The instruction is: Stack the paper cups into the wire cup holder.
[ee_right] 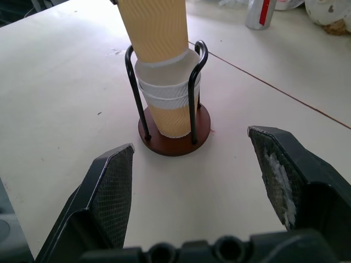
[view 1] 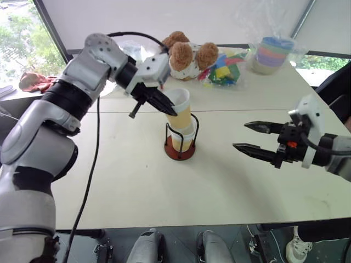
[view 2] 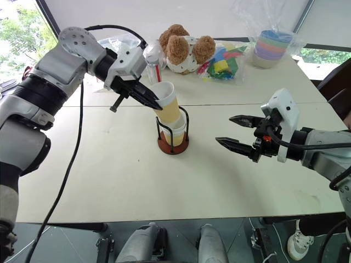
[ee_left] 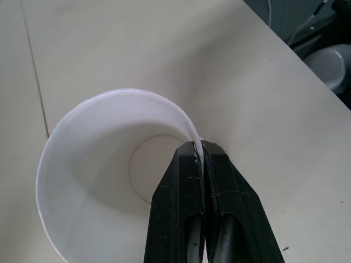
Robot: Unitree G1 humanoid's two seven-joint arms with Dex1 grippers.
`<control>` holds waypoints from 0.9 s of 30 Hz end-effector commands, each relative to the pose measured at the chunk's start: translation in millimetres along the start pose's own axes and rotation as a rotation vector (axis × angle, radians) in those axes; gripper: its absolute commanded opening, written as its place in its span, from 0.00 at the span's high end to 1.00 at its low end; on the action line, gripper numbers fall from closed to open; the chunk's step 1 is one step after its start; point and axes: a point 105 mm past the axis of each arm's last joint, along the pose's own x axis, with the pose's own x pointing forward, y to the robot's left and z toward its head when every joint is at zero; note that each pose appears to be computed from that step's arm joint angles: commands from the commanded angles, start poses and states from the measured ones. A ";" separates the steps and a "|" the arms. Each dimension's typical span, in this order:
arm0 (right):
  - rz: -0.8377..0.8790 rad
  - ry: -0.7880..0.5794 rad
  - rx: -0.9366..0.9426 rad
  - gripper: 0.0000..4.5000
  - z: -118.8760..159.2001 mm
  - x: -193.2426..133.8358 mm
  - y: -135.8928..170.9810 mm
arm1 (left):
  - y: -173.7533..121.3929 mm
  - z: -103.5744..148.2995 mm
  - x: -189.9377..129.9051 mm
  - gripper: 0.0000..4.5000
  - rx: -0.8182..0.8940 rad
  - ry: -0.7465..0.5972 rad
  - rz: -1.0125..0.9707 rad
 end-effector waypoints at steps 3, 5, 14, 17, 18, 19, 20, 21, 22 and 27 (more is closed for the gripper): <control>-0.034 -0.050 -0.032 0.20 10.5 -3.7 -0.8 | 4.3 14.6 5.1 1.00 0.081 -0.012 -0.021; -0.033 -0.051 -0.028 0.20 9.6 -2.3 -0.3 | 5.4 13.5 7.5 1.00 0.079 -0.013 -0.022; -0.027 -0.052 -0.016 0.20 8.2 0.3 -0.7 | 14.2 12.7 0.7 0.24 0.063 -0.011 0.029; -0.024 -0.051 -0.011 0.20 7.5 1.4 -2.7 | 20.4 17.3 -9.9 0.24 0.056 -0.049 0.088; -0.024 -0.050 -0.010 0.20 7.0 1.7 -4.1 | 23.6 20.6 -14.7 0.24 0.056 -0.076 0.118; -0.021 -0.056 0.001 0.20 6.6 2.4 -6.1 | 27.5 24.6 -25.3 0.24 0.046 -0.112 0.167; -0.019 -0.060 0.008 0.20 6.4 2.9 -7.4 | 29.7 27.0 -32.2 0.24 0.038 -0.135 0.198; -0.021 -0.064 0.016 0.20 5.7 2.8 -8.8 | 31.4 28.4 -38.0 0.24 0.030 -0.152 0.224; -0.064 -0.060 0.034 0.20 0.5 1.3 -17.7 | 34.4 29.8 -46.5 0.24 0.014 -0.180 0.275; -0.237 -0.071 0.076 0.20 -22.0 0.5 -47.5 | 44.0 5.6 -87.7 0.24 -0.201 -0.391 0.624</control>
